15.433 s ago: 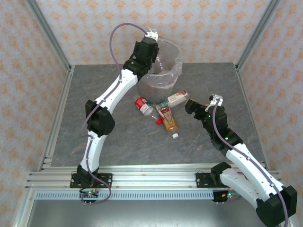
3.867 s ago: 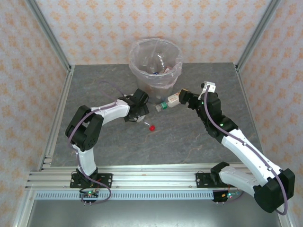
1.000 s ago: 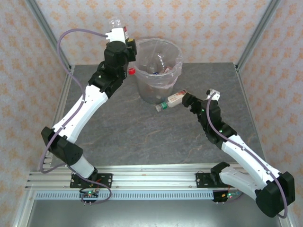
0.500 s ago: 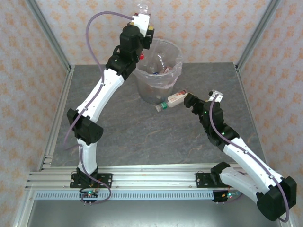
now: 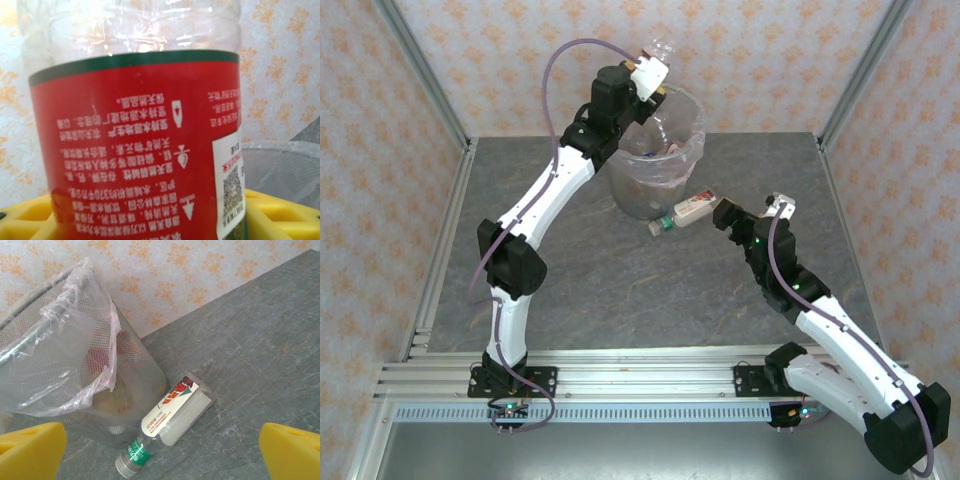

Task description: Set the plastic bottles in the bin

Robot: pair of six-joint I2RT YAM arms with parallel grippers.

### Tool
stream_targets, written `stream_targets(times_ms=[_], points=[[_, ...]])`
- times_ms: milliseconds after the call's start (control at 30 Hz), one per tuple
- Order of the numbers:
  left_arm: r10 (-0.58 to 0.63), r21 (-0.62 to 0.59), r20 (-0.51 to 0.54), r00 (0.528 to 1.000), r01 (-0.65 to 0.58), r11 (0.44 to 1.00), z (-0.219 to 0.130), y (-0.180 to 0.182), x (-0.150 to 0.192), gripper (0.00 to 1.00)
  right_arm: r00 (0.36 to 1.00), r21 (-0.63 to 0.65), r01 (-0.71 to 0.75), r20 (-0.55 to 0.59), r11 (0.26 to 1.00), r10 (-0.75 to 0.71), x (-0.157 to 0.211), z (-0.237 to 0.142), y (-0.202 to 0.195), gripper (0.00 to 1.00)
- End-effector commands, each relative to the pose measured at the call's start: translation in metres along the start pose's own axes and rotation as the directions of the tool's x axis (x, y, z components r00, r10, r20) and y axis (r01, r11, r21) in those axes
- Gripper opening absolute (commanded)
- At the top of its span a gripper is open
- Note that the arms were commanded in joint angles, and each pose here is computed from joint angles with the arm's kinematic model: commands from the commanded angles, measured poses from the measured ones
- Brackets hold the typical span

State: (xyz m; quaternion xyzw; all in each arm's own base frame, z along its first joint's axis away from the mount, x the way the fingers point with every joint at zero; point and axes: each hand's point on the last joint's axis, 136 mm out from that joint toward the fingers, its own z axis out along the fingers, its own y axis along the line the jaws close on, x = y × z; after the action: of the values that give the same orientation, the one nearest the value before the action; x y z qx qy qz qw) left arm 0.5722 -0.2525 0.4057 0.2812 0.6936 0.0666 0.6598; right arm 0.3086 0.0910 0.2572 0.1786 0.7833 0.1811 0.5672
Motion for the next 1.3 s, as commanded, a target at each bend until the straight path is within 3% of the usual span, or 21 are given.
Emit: stream_targets(times_ms=[0, 167, 267, 467, 833, 1067, 1267], points=[[0.072, -0.004, 0.044, 0.996, -0.072, 0.997, 0.014, -0.004, 0.005, 0.64, 1.0, 0.044, 0.023, 0.003, 0.999, -0.023, 0.0, -0.002, -0.011, 0.99], [0.024, -0.021, 0.054, 0.998, -0.022, 1.0, 0.022, 0.003, 0.011, 0.67, 0.999, 0.054, 0.038, 0.005, 0.998, -0.038, -0.001, -0.003, -0.012, 0.99], [0.011, -0.031, 0.049, 0.999, -0.01, 0.999, 0.025, 0.004, 0.015, 0.8, 0.999, 0.055, 0.037, 0.005, 0.998, -0.038, -0.001, -0.003, -0.012, 0.99], [-0.001, -0.057, 0.045, 0.999, 0.003, 0.998, 0.026, 0.01, 0.018, 0.93, 0.999, 0.056, 0.045, 0.004, 0.997, -0.045, -0.001, -0.003, -0.013, 0.99], [-0.126, -0.034, -0.007, 0.992, 0.126, 0.991, 0.016, 0.014, 0.016, 0.99, 0.999, 0.048, 0.034, 0.0, 0.998, -0.034, 0.003, 0.001, -0.011, 0.99], [-0.28, -0.003, -0.111, 0.953, 0.282, 0.959, -0.002, 0.012, 0.013, 1.0, 0.998, 0.036, 0.026, -0.055, 0.999, -0.024, 0.018, 0.013, -0.009, 0.99], [-0.404, 0.032, -0.07, 0.912, 0.407, 0.913, -0.042, 0.015, -0.011, 1.0, 0.983, 0.041, -0.092, -0.154, 0.995, 0.097, 0.039, 0.034, -0.017, 0.99]])
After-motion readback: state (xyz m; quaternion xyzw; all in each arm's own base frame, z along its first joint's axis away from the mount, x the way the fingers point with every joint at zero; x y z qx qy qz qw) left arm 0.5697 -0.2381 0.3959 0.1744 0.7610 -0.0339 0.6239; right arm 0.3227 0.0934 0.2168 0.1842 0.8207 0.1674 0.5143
